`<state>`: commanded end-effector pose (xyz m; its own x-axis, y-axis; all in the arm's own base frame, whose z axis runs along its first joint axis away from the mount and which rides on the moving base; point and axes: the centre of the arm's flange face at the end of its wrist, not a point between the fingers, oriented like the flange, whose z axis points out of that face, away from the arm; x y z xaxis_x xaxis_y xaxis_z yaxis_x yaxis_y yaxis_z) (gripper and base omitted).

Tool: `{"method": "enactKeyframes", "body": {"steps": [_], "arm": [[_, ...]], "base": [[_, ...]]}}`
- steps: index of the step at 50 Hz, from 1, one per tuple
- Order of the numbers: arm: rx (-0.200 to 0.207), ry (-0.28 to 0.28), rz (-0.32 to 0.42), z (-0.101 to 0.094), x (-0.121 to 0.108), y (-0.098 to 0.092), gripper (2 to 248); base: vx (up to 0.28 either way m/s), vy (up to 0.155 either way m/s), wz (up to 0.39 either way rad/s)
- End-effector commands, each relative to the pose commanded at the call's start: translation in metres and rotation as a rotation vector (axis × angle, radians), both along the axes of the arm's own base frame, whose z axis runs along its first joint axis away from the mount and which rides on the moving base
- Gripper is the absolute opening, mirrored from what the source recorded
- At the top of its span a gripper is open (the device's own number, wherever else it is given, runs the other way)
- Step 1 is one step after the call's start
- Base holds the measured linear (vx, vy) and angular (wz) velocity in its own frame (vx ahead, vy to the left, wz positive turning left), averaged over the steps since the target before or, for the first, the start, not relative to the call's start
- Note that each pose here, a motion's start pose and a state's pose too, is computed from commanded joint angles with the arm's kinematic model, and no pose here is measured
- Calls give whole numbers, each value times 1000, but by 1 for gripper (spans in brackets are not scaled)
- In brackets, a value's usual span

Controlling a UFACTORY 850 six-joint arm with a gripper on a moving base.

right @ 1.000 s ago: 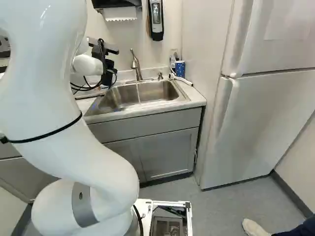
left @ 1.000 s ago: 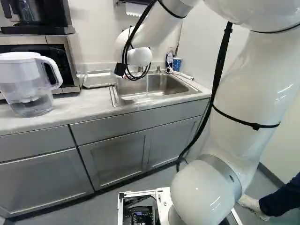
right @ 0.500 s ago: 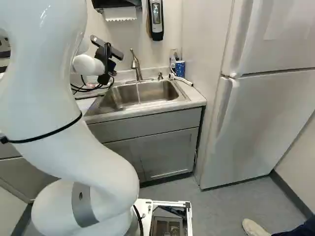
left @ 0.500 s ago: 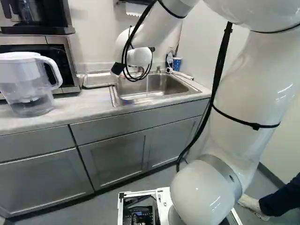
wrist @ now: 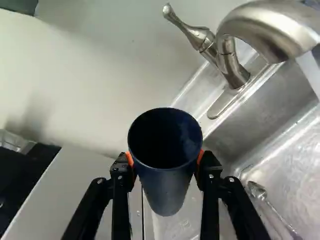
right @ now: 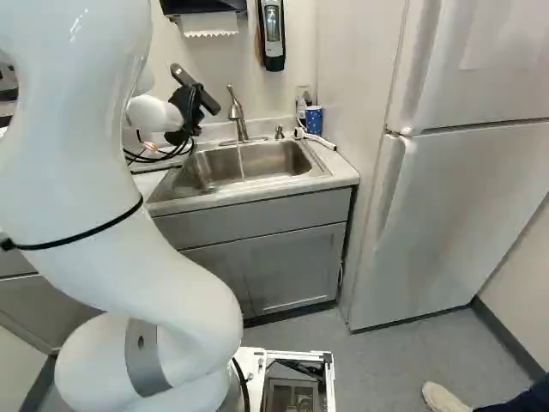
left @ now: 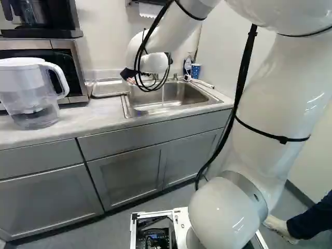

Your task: Rinse the cup and place it in the tray

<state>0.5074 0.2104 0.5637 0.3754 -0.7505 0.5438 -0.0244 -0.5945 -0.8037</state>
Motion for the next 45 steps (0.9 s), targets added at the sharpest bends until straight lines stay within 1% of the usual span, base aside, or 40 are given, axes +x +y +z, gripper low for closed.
{"method": "enactKeyframes", "body": {"steps": [45], "arm": [[438, 136, -114, 0, 0, 0, 126]], "base": [[0, 0, 0]]}}
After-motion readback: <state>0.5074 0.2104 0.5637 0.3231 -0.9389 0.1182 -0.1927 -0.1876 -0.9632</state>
